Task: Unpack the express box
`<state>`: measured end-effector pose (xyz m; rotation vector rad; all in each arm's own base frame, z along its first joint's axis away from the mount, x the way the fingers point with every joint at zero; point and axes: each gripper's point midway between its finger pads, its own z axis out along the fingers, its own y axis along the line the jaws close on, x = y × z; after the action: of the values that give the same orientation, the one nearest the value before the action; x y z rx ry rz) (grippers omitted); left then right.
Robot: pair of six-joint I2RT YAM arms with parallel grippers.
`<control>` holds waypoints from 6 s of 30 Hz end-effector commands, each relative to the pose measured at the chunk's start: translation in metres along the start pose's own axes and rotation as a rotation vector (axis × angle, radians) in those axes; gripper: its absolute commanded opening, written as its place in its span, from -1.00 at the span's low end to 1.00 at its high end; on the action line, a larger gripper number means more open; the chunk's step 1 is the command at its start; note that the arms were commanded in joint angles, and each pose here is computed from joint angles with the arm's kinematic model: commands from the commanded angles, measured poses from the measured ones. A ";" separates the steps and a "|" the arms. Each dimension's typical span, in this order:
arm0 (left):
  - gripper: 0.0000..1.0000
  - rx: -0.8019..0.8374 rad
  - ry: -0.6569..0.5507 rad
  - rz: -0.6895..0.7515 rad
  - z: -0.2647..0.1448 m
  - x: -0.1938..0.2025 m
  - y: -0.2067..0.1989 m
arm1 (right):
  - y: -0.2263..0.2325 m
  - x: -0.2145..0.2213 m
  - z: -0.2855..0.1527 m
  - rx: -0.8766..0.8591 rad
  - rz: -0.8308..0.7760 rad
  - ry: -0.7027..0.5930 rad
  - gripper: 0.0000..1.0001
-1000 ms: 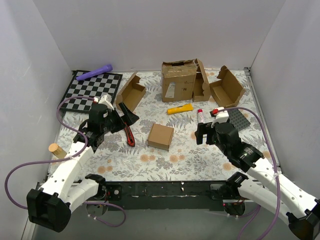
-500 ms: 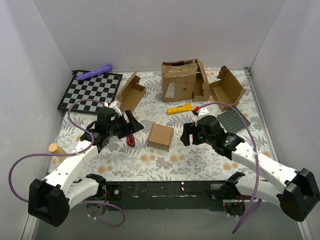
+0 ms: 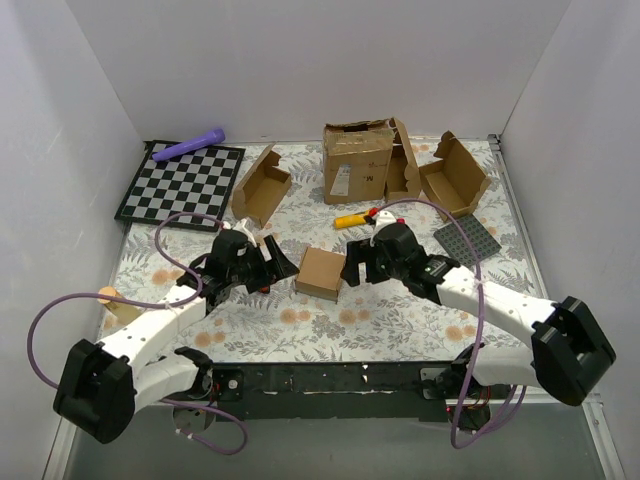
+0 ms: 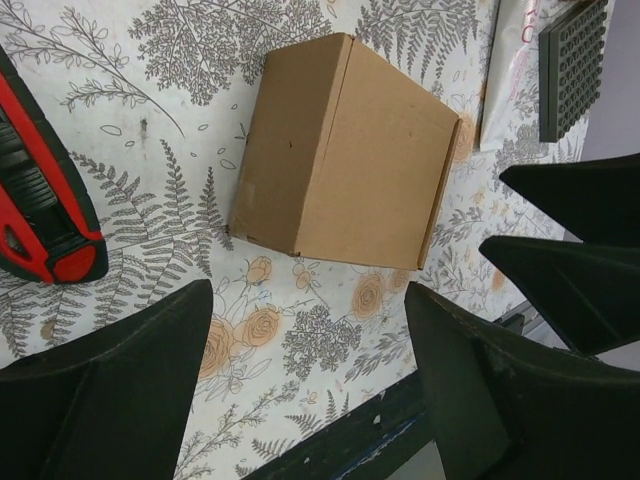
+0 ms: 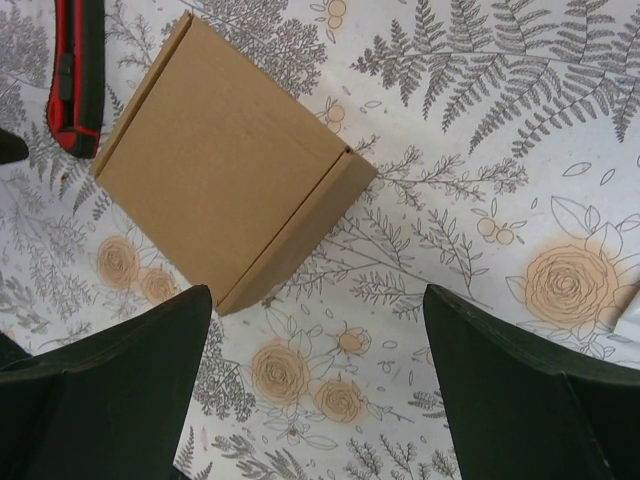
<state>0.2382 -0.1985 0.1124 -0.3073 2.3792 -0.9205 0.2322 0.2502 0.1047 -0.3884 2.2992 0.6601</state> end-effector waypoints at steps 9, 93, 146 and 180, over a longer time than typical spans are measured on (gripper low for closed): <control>0.67 -0.014 -0.028 -0.012 0.025 -0.011 -0.007 | 0.029 -0.032 0.024 -0.097 0.062 -0.062 0.85; -1.00 0.115 0.001 0.038 0.008 0.017 -0.041 | 0.051 -0.012 -0.006 -0.199 0.167 -0.081 -0.97; -0.06 -0.036 -0.300 0.021 -0.013 -0.056 -0.046 | 0.046 -0.079 -0.020 -0.076 0.068 -0.237 -0.11; 0.72 -0.748 -0.142 -0.108 0.037 -0.054 0.113 | 0.034 -0.022 -0.064 -0.164 -0.041 -0.198 0.07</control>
<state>0.2853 -0.1187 0.0272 -0.7633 2.5464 -0.0478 0.1964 0.2412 0.1616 -0.4131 2.1022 0.8063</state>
